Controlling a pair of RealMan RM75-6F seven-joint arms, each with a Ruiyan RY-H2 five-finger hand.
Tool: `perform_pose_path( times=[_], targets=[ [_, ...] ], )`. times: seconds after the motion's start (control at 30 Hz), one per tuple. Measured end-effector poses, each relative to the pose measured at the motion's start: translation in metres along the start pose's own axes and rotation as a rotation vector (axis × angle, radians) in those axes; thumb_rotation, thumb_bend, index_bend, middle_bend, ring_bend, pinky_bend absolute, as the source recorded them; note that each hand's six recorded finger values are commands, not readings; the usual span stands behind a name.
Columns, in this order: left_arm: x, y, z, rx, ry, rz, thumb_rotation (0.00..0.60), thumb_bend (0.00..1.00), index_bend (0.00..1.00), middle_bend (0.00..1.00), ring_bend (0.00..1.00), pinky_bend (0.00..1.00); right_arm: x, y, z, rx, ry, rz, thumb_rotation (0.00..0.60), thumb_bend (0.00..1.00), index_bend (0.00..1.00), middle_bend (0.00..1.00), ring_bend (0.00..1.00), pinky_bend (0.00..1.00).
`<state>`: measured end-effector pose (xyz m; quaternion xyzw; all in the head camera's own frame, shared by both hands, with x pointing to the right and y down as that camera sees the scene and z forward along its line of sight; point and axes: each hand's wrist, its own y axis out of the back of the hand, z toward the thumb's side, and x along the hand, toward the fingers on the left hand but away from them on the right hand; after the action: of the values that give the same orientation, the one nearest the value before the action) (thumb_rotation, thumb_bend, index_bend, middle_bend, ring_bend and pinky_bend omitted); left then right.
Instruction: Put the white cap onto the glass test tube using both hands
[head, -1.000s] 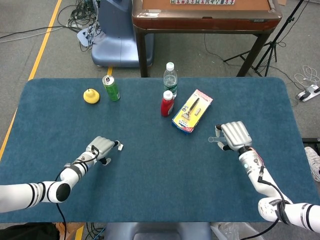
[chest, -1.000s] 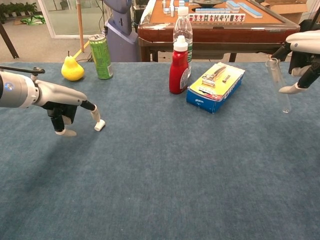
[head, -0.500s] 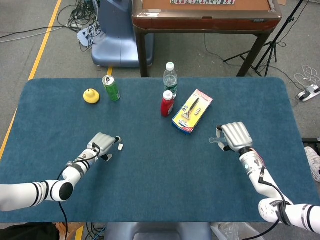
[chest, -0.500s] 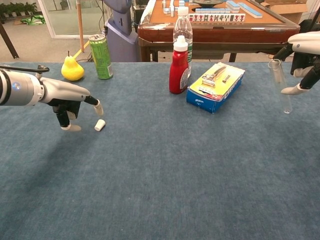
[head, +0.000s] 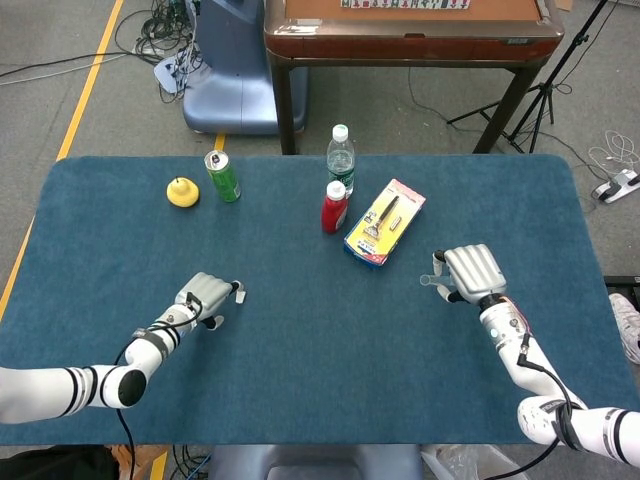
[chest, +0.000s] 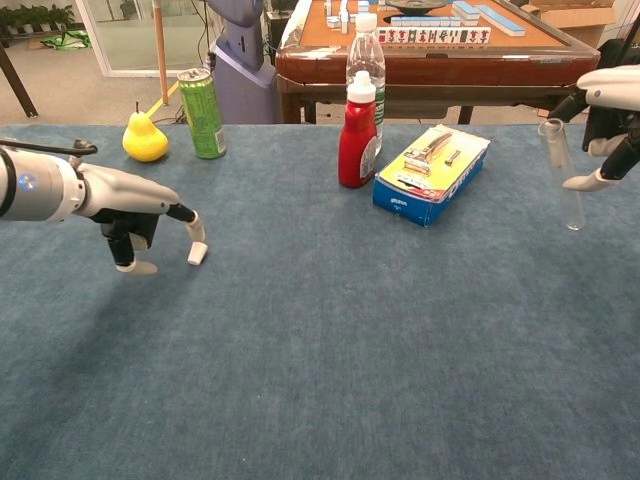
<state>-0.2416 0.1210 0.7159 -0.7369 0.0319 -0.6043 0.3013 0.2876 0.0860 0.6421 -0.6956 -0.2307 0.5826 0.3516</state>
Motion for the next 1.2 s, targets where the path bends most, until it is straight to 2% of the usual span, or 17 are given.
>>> perform_pose_path(
  times=[0.3, 0.77, 1.0, 1.2],
  targets=[
    [-0.019, -0.005, -0.002, 0.023, 0.003, -0.013, 0.600, 0.35, 0.18, 0.96, 1.00, 1.00, 0.000, -0.001, 0.003, 0.000, 0.008, 0.004, 0.600, 1.00, 0.78, 1.00, 1.00, 1.00],
    [-0.035, 0.000, -0.006, 0.026, 0.010, 0.021, 0.600, 0.34, 0.18, 0.96, 0.99, 1.00, 0.000, 0.000, 0.009, -0.002, 0.022, 0.002, 0.600, 1.00, 0.78, 1.00, 1.00, 1.00],
    [-0.035, 0.012, -0.009, 0.007, 0.012, 0.105, 0.600, 0.34, 0.20, 0.94, 0.97, 1.00, 0.002, 0.001, 0.009, -0.003, 0.022, -0.001, 0.600, 1.00, 0.78, 1.00, 1.00, 1.00],
    [-0.023, 0.011, -0.016, -0.001, 0.021, 0.158, 0.600, 0.34, 0.28, 0.94, 0.97, 1.00, 0.004, 0.003, 0.007, -0.001, 0.017, -0.003, 0.600, 1.00, 0.79, 1.00, 1.00, 1.00]
  ],
)
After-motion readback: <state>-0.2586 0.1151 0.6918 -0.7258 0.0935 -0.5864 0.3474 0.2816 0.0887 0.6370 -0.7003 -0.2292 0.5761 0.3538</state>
